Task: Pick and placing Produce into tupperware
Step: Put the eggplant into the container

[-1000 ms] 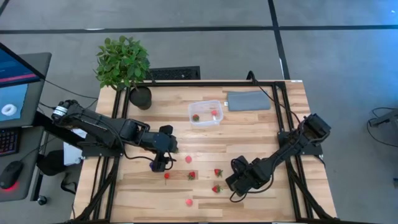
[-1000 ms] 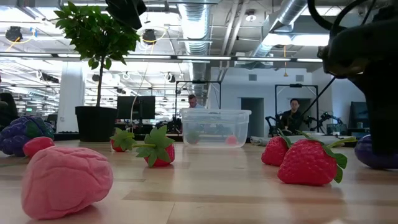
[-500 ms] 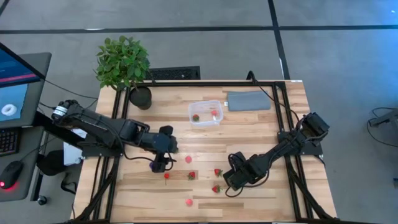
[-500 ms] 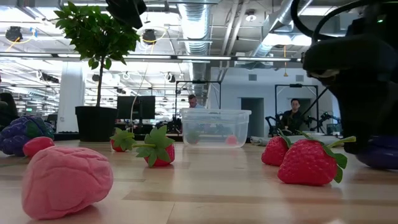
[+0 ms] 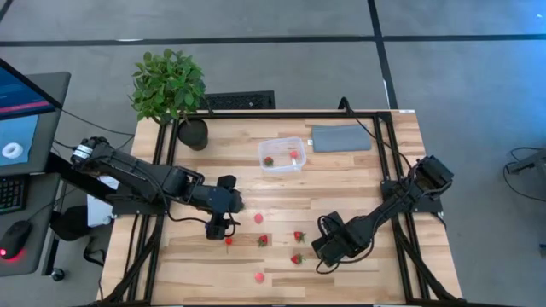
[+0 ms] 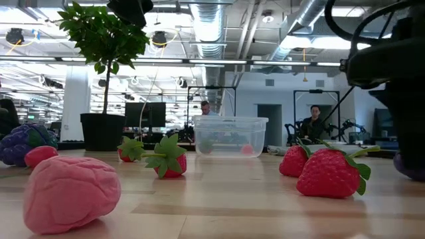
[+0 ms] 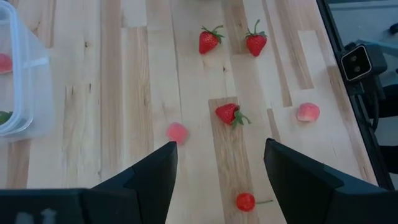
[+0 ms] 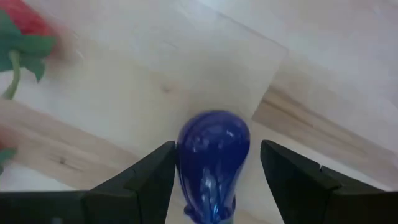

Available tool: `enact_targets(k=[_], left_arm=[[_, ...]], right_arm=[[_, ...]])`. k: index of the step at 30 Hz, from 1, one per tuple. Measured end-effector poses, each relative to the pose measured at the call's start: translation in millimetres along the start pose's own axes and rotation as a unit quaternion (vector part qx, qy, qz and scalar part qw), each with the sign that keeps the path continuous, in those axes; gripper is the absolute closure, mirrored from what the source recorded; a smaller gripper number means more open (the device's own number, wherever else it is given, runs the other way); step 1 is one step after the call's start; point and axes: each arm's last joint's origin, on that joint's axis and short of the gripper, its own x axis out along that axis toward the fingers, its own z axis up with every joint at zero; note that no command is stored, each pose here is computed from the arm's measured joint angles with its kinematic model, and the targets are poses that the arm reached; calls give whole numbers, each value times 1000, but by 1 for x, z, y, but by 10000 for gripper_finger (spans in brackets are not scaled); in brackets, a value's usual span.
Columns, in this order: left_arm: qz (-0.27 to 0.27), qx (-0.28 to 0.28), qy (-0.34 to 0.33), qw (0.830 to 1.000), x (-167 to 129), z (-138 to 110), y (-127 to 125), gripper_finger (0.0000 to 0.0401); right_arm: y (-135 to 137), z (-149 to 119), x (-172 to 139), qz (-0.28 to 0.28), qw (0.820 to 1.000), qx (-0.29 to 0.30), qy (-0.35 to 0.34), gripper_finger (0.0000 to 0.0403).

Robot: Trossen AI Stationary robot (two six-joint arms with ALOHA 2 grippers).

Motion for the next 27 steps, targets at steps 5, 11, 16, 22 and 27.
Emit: enact_targets(k=[5, 11, 16, 22, 27], left_arm=[[0, -1, 0, 1000, 0, 0, 0, 172], [-2, -5, -9, 1000, 0, 2, 0, 172], [-4, -7, -12, 1000, 0, 2, -2, 172], [-8, -7, -12, 1000, 0, 2, -2, 172], [3, -7, -15, 1000, 0, 2, -1, 172]], right_arm=[[-2, -10, -1, -2, 1000, 11, 0, 143], [3, -22, 13, -10, 1000, 14, 13, 143], [4, -23, 16, -10, 999, 33, 1, 142], [-2, -20, 9, -10, 999, 30, -11, 143], [-3, -20, 13, 8, 999, 34, -9, 143]])
